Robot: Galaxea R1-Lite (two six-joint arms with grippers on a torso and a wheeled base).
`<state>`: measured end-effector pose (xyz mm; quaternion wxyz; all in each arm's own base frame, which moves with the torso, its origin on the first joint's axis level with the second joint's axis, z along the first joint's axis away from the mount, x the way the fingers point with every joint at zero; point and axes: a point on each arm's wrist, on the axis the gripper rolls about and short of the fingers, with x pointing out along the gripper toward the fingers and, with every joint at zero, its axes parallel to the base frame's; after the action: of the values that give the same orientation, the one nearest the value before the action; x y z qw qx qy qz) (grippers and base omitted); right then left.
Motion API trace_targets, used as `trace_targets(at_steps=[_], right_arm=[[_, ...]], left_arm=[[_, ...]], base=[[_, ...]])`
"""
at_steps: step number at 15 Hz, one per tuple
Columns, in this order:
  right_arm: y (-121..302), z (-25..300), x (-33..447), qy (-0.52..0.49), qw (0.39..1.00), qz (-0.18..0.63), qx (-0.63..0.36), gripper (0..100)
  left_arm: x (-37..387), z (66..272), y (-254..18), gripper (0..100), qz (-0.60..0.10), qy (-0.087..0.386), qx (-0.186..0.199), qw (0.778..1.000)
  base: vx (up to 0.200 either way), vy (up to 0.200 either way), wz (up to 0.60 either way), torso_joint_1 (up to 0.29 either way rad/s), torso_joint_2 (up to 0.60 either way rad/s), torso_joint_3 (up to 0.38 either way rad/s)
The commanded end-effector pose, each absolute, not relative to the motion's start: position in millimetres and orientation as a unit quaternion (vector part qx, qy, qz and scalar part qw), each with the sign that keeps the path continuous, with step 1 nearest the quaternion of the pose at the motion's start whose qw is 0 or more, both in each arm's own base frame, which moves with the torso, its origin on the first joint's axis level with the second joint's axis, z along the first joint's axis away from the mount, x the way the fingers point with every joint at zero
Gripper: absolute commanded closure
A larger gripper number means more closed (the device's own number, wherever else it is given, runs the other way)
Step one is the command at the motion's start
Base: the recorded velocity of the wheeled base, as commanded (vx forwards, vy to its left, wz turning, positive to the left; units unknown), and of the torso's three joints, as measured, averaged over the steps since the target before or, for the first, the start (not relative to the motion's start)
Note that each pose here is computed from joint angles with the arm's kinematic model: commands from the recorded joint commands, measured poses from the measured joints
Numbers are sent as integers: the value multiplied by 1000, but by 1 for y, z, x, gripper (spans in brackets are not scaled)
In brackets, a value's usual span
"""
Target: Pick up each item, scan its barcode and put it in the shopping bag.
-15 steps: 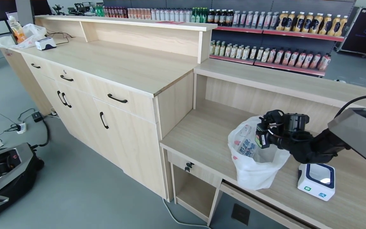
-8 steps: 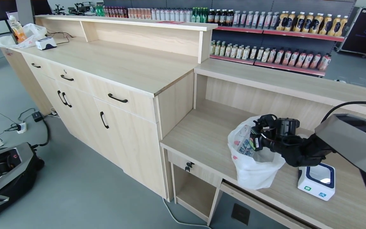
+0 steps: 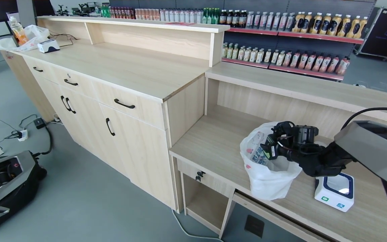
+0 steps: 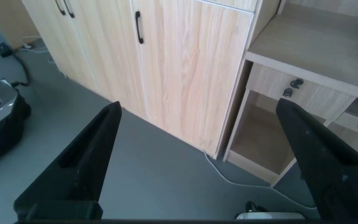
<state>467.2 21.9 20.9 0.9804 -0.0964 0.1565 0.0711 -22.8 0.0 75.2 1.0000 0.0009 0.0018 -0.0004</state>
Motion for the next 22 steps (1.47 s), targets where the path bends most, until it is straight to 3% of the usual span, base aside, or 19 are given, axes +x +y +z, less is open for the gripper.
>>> trace_targets(at_steps=[1,3,5,6,9,12,17,22], right_arm=[[23,65,463,108,987,69,-100,0],[21,115,447,56,990,61,-115,0],[11,150,402,56,988,53,-134,0],[0,170,358,55,985,41,-156,0],[-19,198,262,48,977,7,-209,0],[-39,220,221,24,971,-39,-236,0],[-82,216,204,76,954,-201,-208,0],[-121,167,220,164,946,-258,-111,0]], left_arm=[[-23,75,0,0,0,2,1,1000],[-23,75,0,0,0,2,1,1000],[-23,75,0,0,0,2,1,1000],[-23,75,0,0,0,2,1,1000],[-23,75,0,0,0,2,1,1000],[-23,75,0,0,0,2,1,1000],[-23,75,0,0,0,2,1,1000],[-23,75,0,0,0,2,1,1000]], base=[[0,0,0,0,0,0],[0,0,0,0,0,0],[0,0,0,0,0,0],[0,0,0,0,0,0],[0,0,-200,1,1,-1],[0,0,-600,4,1,2],[0,0,-600,1,2,4],[0,0,-480,1,1,1]])
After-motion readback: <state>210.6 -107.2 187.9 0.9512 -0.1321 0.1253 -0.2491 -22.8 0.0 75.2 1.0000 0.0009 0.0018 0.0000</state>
